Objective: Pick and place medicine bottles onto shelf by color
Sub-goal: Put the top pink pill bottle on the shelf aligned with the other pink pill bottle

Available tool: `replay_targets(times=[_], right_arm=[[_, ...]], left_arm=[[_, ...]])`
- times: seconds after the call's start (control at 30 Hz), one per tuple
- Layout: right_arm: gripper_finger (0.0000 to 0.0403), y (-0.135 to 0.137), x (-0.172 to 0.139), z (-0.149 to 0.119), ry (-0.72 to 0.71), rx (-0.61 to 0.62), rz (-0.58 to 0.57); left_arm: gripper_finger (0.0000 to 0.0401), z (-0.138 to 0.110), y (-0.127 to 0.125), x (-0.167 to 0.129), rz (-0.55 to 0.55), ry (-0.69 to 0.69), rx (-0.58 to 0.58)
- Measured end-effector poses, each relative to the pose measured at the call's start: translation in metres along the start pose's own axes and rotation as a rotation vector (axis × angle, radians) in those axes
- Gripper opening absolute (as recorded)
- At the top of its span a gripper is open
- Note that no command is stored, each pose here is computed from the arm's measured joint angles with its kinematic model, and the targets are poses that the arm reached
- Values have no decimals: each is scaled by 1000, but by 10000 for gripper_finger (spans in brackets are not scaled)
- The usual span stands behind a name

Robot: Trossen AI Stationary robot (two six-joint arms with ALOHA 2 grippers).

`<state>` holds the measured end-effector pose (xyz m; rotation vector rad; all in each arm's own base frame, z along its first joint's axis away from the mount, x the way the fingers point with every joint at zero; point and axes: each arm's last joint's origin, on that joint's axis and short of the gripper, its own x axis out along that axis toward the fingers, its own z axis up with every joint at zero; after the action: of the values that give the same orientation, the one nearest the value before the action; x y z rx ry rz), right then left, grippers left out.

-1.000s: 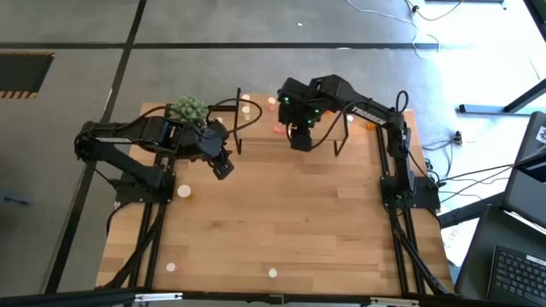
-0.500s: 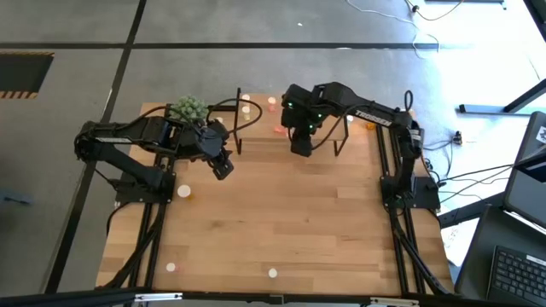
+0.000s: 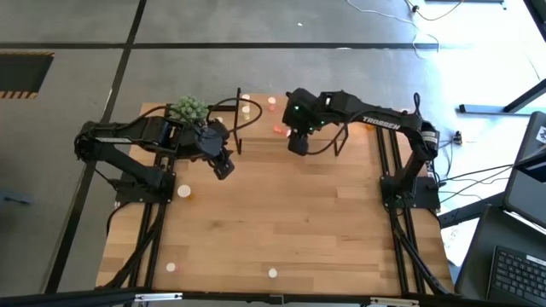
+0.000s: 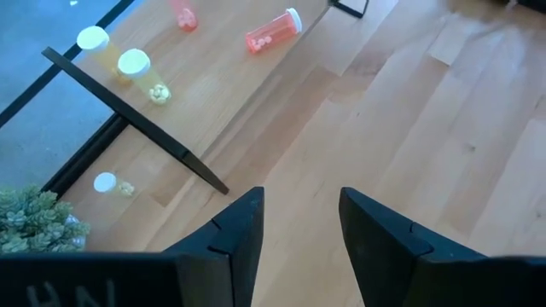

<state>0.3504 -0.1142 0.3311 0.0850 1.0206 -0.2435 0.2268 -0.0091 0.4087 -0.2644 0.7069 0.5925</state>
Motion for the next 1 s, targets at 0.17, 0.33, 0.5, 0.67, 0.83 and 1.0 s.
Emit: replay_targets(times=[0.17, 0.33, 0.5, 0.67, 0.83, 1.0], right_arm=[[174, -7, 13, -5, -4, 22, -44], [175, -9, 26, -9, -24, 19, -50], [174, -8, 38, -19, 12, -10, -46], [174, -8, 46, -24, 12, 3, -52], [174, -10, 46, -23, 10, 19, -137], [174, -9, 36, -25, 1, 122, -122]], left_arm=[[149, 2, 3, 2, 17, -12, -15], [149, 5, 7, 4, 33, -14, -29], [149, 7, 10, 5, 46, -19, -43], [149, 8, 11, 6, 52, -25, 4], [149, 12, 10, 6, 35, -58, 31], [149, 15, 12, 8, 40, -71, 13]])
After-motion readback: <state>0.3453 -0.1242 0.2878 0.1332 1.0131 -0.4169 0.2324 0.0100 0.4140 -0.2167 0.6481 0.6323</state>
